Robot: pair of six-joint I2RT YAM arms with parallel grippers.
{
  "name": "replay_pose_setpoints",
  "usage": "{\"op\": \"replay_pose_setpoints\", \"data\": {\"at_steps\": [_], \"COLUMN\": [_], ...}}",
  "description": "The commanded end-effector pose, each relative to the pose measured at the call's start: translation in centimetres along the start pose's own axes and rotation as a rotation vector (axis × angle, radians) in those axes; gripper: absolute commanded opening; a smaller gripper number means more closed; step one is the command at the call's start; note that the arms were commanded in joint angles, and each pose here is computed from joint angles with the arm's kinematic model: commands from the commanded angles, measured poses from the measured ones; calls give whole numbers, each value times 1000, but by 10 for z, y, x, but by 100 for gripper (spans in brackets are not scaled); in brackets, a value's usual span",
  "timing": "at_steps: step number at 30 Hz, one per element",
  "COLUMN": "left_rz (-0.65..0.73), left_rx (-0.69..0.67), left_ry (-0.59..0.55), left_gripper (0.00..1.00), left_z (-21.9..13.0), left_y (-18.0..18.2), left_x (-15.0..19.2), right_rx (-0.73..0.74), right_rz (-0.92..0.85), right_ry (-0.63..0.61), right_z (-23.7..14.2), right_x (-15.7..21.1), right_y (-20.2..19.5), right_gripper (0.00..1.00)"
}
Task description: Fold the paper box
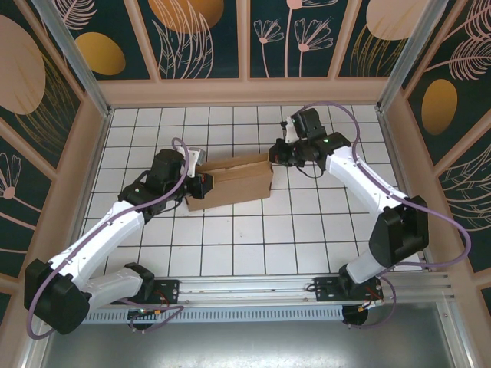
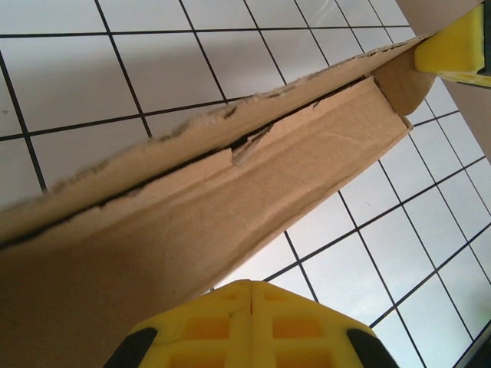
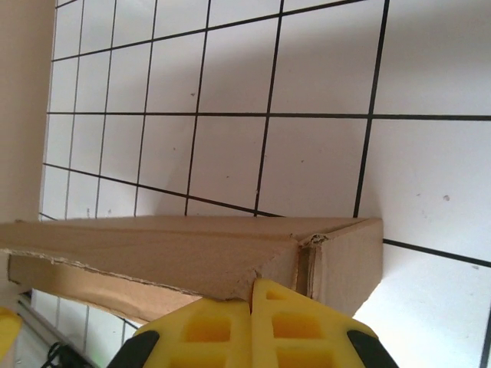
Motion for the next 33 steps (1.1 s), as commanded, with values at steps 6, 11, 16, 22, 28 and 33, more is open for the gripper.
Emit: {"op": "replay_pose_setpoints", "data": {"at_steps": [6,11,16,22,28,33], "left_rz": [6,17,20,51,68,82], "left_rx": [23,2,-5,-43,-75,-92], "left_ry": [-24,-26,-18,-9,8,14], "left_gripper": [0,0,0,0,0,0], "left_z": [-3,-5,-5,-5,-4,-3], "left_y": [-4,-3,-2,3,6,8], "left_x": [-3,-4,-2,2,4,4], "right_rx": [95,195,243,292,302,307], "right_rz": [-12,-143,-200,-268,-330,-381], "right_ry": [58,18,-5,-47,-90,-110], "right_z": [5,6,11,8,0,-3], "right_x": [3,7,12,8,7,10], "right_y": [-7,-7,-9,-13,-3,5], "right_gripper": [0,0,0,0,0,0]}}
Point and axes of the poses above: each hand's point on the last joint's axis, 136 mm out from that joint toward the fingers, its own z axis out along the fingers, its own y axis along the line the jaws close on, x = y × z, the point moved 7 cm from there along -z, back along the fingers, and after that the axes turned 13 degrees about z, right-handed, at the moved point
